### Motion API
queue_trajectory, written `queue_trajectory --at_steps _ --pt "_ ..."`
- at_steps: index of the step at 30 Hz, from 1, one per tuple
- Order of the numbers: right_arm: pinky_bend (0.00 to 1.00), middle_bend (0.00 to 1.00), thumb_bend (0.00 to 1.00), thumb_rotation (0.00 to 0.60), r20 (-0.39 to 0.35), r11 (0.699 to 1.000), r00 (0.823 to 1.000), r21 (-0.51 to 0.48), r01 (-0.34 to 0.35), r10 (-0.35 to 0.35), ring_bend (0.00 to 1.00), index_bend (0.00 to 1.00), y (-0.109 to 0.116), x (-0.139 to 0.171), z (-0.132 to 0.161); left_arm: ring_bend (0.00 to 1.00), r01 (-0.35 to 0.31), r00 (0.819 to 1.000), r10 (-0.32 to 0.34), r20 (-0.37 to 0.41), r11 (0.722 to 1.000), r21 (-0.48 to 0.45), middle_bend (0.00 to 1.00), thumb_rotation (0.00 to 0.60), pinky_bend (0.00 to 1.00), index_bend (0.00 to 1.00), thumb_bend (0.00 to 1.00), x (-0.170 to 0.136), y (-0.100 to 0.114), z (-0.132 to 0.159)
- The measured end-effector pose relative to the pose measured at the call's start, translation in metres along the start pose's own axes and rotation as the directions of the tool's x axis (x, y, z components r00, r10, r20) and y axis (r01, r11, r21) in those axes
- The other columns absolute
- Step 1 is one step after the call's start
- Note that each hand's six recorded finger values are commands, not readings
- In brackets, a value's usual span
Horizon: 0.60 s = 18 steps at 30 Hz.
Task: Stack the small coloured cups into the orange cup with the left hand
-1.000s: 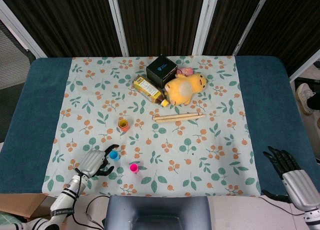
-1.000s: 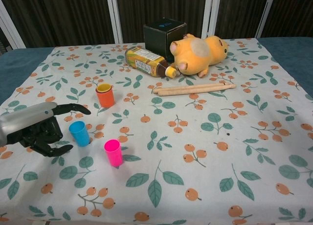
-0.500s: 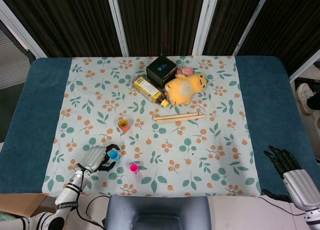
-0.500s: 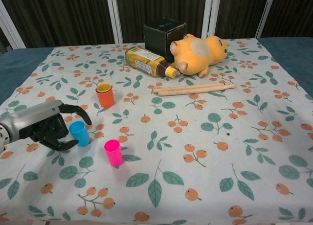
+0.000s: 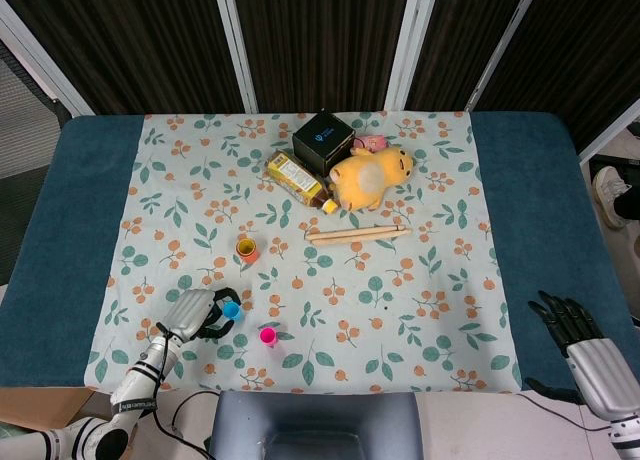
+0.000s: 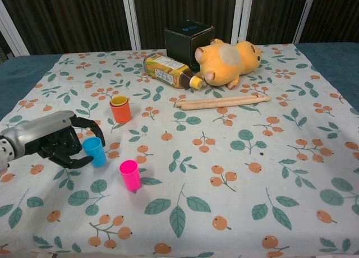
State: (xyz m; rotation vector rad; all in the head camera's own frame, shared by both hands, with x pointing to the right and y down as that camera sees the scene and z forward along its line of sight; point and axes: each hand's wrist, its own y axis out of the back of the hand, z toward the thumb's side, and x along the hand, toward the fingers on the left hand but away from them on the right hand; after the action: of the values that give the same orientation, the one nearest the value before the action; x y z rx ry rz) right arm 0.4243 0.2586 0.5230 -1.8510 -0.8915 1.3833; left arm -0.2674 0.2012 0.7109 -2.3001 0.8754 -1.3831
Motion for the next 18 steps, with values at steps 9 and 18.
queue_trajectory --at_steps 9,18 --pt "0.00 0.00 0.12 0.600 0.000 1.000 1.000 -0.001 -0.005 0.005 0.00 0.00 0.000 -0.001 -0.001 1.00 -0.203 0.978 0.207 0.039 0.975 -0.089 1.00 0.600 1.00 0.58 0.39 0.022 0.053 0.022" --pt "0.00 0.00 0.12 0.600 0.018 1.000 1.000 -0.007 0.003 -0.003 0.00 0.00 0.003 -0.003 -0.005 1.00 -0.344 0.938 0.346 0.027 0.937 -0.051 1.00 0.600 1.00 0.59 0.39 0.070 0.076 0.056"
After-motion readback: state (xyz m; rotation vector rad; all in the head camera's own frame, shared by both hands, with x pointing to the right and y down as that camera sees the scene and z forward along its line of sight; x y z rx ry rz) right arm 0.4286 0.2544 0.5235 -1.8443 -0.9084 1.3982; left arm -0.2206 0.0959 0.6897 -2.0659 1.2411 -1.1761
